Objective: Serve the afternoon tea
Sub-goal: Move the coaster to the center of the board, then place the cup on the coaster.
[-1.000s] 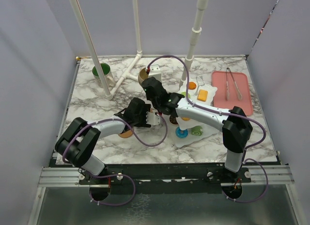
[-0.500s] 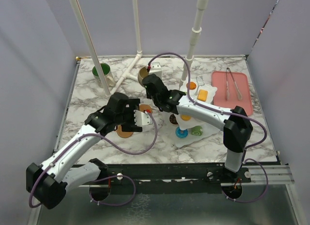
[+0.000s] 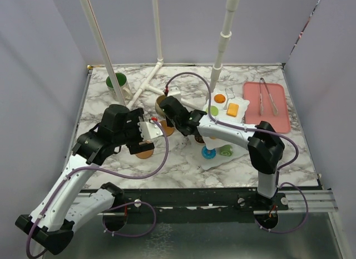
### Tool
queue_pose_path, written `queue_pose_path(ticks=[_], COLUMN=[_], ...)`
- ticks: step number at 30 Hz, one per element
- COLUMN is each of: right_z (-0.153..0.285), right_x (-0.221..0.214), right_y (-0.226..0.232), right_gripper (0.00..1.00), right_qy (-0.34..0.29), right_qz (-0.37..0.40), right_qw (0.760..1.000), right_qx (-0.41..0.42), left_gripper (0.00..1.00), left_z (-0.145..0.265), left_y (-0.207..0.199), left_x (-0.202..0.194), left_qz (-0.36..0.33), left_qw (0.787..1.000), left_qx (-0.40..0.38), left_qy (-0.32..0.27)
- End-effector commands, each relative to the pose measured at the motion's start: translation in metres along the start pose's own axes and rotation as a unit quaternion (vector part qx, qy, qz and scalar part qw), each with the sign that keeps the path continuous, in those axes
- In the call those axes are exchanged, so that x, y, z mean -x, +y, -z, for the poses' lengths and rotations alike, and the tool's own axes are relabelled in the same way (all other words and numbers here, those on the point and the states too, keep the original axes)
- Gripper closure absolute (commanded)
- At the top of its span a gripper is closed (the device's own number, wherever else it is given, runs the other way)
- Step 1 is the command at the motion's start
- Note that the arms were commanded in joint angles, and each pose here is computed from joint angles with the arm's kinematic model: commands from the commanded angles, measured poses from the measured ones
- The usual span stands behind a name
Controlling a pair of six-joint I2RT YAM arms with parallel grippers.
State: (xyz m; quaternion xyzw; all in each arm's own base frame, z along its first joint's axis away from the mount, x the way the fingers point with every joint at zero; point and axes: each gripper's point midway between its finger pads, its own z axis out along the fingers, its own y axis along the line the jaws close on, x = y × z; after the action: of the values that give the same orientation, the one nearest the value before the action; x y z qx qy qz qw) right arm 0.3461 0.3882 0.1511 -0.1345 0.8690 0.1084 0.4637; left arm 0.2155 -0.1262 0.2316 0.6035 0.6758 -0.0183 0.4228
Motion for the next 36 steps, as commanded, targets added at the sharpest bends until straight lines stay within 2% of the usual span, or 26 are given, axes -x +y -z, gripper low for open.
queue_pose_path(ticks=[1,6,13,25,26,27,30,36], right_z=[-0.009,-0.009,-0.011,-0.009,-0.008,-0.006,0.003,0.017], right_x=[-0.021,-0.043,-0.055,-0.095,-0.098,-0.099,-0.096,-0.087], right_y=[0.014,0.020,0.027,0.023,0.023,0.024,0.025,0.024], right_gripper=[1.00,1.00,0.99,1.00,0.98,0.87,0.65,0.50], right_qy=[0.013,0.034,0.044,0.076,0.077,0.075,0.058,0.030], right_qz=[-0.014,-0.003,0.011,0.043,0.044,0.046,0.048,0.048], right_qw=[1.000,0.999,0.999,0.996,0.996,0.996,0.997,0.998], right_qx=[0.018,0.023,0.024,-0.007,-0.008,-0.008,-0.008,-0.014], left_gripper=[0.01,0.01,0.01,0.01,0.01,0.01,0.01,0.01], left_z=[0.014,0.019,0.008,0.003,0.004,0.005,0.006,0.011], left_y=[0.013,0.034,0.047,0.076,0.078,0.079,0.084,0.093], left_x=[0.014,0.022,0.020,0.009,0.009,0.009,0.010,0.016], left_qz=[0.056,0.090,0.140,0.177,0.179,0.181,0.188,0.203], left_qw=[0.998,0.994,0.987,0.976,0.975,0.974,0.972,0.967], left_qx=[0.021,0.060,0.074,0.124,0.130,0.133,0.144,0.156], left_qy=[-0.005,-0.011,-0.010,-0.003,-0.003,-0.004,-0.004,-0.014])
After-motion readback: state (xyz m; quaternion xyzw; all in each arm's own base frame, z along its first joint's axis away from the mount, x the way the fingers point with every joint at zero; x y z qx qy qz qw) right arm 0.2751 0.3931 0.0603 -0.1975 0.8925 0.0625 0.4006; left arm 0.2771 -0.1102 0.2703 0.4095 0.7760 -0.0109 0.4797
